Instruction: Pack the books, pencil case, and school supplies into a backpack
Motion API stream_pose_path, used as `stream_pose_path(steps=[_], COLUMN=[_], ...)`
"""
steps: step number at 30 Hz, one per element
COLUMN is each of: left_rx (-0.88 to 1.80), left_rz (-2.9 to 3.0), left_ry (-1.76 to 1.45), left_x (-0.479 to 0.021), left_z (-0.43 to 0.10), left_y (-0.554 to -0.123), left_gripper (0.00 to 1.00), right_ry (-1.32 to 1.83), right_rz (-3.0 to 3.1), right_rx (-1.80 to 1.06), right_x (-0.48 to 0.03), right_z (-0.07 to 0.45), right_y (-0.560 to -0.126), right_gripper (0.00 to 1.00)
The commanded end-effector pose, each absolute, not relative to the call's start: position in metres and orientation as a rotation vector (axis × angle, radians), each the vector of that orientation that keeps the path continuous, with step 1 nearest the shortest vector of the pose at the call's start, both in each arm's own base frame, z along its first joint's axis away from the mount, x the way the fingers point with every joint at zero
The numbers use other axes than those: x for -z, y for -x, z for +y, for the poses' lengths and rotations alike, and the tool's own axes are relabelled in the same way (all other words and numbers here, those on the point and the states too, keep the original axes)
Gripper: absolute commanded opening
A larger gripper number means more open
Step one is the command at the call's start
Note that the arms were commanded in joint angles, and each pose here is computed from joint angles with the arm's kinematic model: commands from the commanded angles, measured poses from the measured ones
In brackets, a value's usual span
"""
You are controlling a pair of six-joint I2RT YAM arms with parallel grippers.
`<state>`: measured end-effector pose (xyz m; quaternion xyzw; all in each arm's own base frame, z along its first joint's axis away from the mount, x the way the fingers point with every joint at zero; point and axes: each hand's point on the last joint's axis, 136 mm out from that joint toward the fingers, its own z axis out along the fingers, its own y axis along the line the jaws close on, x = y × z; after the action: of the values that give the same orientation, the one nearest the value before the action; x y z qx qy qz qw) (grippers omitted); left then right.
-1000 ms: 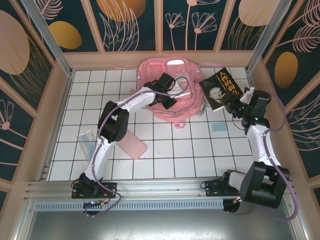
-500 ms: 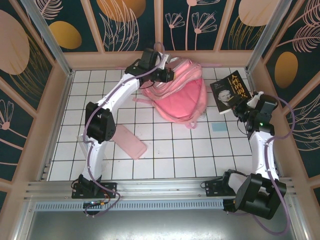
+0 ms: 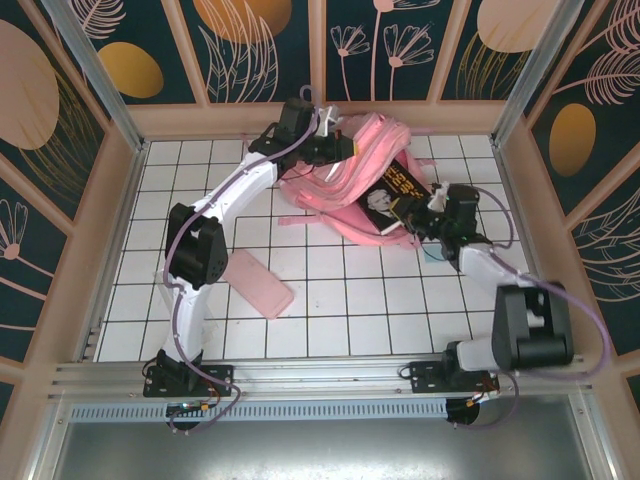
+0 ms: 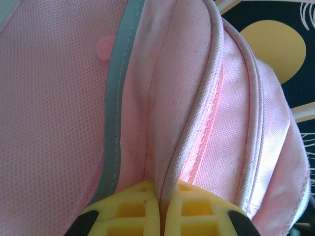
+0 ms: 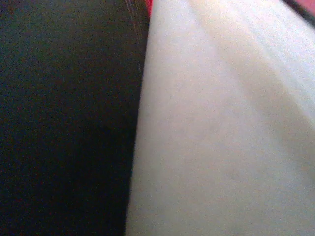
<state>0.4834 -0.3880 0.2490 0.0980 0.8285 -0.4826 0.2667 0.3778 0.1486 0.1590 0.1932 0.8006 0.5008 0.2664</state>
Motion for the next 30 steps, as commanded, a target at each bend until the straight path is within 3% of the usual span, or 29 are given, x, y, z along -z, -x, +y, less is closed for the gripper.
stream_pose_path(steps=[1, 9, 11, 13, 16, 18, 25, 30], left_rx=[1.424, 1.455, 1.463, 1.460, 1.440, 1.439, 1.492, 1.531], left_rz=[1.957, 1.933, 1.927, 1.918, 1.909, 1.900, 1.859, 1.851], left_ry=[-0.358, -0.345, -0.338, -0.321, -0.279, -0.245, -0.135, -0.071], left_x=[-0.346, -0.352, -0.353, -0.354, -0.353, -0.351, -0.347, -0.342], left_z=[-0.390, -0.389, -0.389, -0.388, -0.386, -0.386, -0.389, -0.393], left_y=[-0.466, -0.461, -0.462, -0.464, -0.471, -0.476, -0.494, -0.505], left_gripper=[0.00, 0.00, 0.00, 0.00, 0.00, 0.00, 0.00, 0.00], right_ry=[-0.272, -0.150, -0.192, -0.236, -0.304, -0.332, -0.370, -0.279], right_rz=[1.966, 2.065, 2.072, 2.085, 2.144, 2.180, 2.309, 2.334], right_rx=[-1.436, -1.575, -1.569, -1.530, -1.388, -1.274, -0.856, -0.718], right_x=[-0.212, -0.167, -0.161, -0.160, -0.161, -0.167, -0.186, -0.205], right_z=[0.182, 0.246, 0.243, 0.232, 0.202, 0.179, 0.098, 0.083], right_y=[-0.430, -0.498, -0.507, -0.509, -0.504, -0.495, -0.447, -0.413], right_gripper=[0.00, 0.00, 0.14, 0.35, 0.54, 0.61, 0.68, 0.68])
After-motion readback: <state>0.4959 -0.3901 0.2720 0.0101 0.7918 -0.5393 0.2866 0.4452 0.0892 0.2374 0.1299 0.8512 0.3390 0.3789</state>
